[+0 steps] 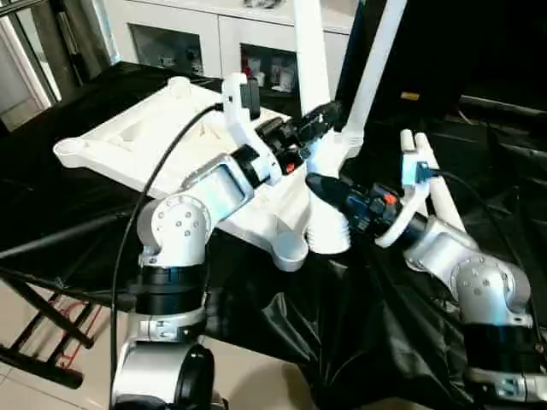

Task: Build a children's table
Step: Pick table leg

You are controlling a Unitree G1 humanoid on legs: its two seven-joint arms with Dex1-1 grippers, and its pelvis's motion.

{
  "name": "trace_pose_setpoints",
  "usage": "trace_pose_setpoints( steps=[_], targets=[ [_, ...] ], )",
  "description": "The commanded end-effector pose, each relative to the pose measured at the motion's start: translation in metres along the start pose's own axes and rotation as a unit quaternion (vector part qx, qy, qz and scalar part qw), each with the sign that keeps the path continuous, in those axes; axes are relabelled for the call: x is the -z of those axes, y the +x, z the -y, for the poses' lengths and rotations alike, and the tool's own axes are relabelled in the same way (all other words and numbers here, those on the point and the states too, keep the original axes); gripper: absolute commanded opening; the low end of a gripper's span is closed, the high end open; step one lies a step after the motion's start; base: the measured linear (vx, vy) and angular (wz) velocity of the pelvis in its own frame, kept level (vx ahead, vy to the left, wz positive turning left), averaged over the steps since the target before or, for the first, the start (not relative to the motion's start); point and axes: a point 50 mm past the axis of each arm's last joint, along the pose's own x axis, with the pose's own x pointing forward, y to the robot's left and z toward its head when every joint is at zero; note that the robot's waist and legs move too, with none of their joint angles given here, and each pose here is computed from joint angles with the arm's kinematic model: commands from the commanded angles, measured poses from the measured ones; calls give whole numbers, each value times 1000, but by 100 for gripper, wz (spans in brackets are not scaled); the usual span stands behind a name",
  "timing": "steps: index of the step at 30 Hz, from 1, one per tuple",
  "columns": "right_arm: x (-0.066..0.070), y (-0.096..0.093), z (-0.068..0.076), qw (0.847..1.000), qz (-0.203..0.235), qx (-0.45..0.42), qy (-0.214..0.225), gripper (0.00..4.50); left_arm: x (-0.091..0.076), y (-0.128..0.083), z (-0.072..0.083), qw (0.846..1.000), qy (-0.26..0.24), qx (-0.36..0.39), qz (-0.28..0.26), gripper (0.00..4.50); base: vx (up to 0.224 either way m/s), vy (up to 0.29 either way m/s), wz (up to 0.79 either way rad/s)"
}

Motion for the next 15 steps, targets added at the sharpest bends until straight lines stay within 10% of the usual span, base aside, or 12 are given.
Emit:
trace_pose_setpoints(
  steps=[1, 15],
  targets=[
    [0, 0, 5, 999, -30, 29, -20, 298, -4, 7, 10, 999, 39, 23, -14, 185, 0, 0, 0],
    [-4, -4, 10, 985, -170, 28, -16, 300, -1, 13, 19, 989, 98, 81, -71, 185, 0, 0, 0]
  ],
)
